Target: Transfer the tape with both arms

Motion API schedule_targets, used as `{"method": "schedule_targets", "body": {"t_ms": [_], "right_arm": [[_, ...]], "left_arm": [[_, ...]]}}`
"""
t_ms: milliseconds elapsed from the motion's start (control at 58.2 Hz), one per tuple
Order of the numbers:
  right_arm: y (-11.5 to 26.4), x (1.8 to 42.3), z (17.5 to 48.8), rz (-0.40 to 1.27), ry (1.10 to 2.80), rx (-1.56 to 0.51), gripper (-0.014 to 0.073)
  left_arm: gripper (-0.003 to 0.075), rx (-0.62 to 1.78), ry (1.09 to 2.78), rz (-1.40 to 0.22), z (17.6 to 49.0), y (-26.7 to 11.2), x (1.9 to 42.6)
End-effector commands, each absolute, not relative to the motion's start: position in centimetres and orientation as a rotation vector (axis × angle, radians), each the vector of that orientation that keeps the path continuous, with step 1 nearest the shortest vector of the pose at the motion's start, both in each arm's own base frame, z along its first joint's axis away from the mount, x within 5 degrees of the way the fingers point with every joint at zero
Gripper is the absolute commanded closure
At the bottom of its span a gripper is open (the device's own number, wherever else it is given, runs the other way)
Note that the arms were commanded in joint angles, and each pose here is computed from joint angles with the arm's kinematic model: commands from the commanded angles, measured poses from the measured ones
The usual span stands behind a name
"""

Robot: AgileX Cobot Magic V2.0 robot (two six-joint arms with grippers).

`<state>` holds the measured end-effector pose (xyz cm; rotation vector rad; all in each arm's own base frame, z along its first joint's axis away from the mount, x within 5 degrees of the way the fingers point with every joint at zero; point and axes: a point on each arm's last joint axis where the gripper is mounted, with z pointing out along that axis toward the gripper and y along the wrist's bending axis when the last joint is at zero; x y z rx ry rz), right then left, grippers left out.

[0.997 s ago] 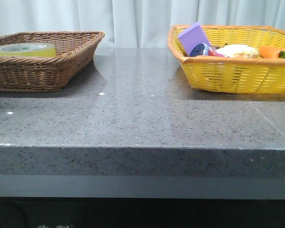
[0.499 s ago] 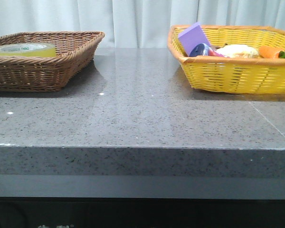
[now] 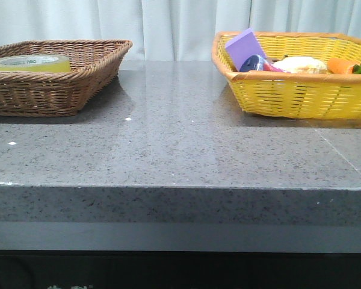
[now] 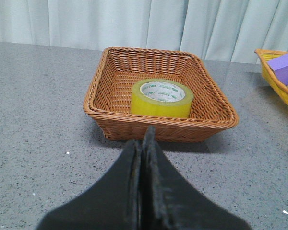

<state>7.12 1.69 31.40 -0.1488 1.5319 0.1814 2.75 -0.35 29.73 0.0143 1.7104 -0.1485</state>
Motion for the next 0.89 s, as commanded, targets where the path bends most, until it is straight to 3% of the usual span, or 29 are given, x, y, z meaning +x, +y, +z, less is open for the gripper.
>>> {"method": "schedule_targets", "body": {"t_ms": [0, 378, 533, 877], "right_arm": [[1.4, 7.1, 32.7, 0.162, 1.455, -0.111, 0.0717], [1.4, 7.1, 32.7, 0.162, 1.455, -0.111, 0.0717], [1.4, 7.1, 32.7, 0.162, 1.455, -0.111, 0.0717], [1.4, 7.1, 32.7, 0.163, 1.458, -0.113, 0.0717]], "left_arm": [[0.074, 0.009, 1.625, -0.163, 31.1, -0.4, 2.7], [0.074, 0.009, 1.622, -0.163, 31.1, -0.4, 2.7], [0.074, -0.007, 1.532, -0.152, 30.6, -0.3, 2.4], [0.074, -0.046, 1.583, -0.112, 24.9, -0.2, 4.1]]}}
